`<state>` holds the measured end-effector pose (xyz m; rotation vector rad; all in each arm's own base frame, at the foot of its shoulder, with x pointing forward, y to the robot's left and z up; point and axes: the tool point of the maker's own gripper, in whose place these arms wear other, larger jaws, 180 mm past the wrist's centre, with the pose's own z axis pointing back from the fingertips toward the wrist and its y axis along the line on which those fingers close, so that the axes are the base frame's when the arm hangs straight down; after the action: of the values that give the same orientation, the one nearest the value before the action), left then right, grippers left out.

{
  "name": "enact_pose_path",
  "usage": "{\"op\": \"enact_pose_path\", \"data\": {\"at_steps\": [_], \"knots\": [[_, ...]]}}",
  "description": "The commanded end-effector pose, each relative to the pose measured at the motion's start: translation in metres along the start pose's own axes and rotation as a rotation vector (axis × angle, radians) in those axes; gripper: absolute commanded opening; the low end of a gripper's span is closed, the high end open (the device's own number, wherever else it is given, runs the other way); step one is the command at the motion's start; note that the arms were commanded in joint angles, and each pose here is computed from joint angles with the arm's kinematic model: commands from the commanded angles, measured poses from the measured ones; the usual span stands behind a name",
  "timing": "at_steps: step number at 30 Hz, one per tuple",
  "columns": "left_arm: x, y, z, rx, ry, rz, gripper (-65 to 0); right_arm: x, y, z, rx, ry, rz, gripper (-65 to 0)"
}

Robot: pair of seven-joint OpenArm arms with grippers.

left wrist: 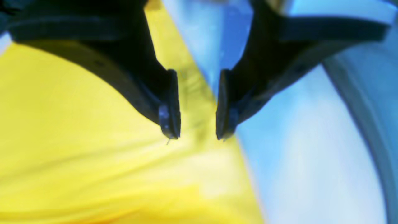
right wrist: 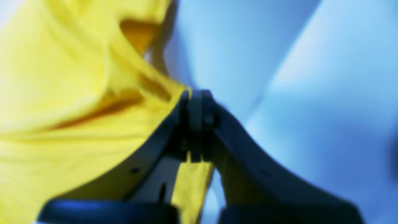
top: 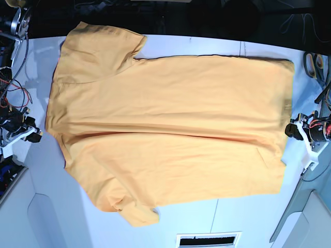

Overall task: Layout the t-shirt on the table in an organized manner, then fold the t-shirt properly
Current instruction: 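Pull the shirt corner outward with the left gripper and release, then grasp the shirt's collar-side corners with both grippers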

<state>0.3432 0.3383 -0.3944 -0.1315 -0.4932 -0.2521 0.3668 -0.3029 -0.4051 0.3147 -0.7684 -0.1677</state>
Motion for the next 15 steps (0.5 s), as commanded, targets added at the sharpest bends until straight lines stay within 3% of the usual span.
{"op": "enact_pose_path", "data": {"at_steps": [1, 5, 11, 15], "knots": [[0.013, 0.008, 0.014, 0.001, -0.033, -0.019, -41.8, 0.019, -0.006, 0.015, -0.001, -0.054, 0.005, -65.0], [0.020, -0.012, 0.023, -0.119, -0.054, -0.034, -41.8, -0.006, -0.015, 0.044, 0.004, -0.024, -0.038, -65.0], [0.015, -0.069, 0.030, -0.349, -0.052, 0.035, -41.8, -0.073, -0.026, 0.087, 0.010, 0.061, -0.088, -65.0], [0.000, -0.091, 0.035, -0.401, -0.067, 0.028, -41.8, -0.124, -0.031, 0.105, -0.003, 0.162, -0.116, -65.0]]}}
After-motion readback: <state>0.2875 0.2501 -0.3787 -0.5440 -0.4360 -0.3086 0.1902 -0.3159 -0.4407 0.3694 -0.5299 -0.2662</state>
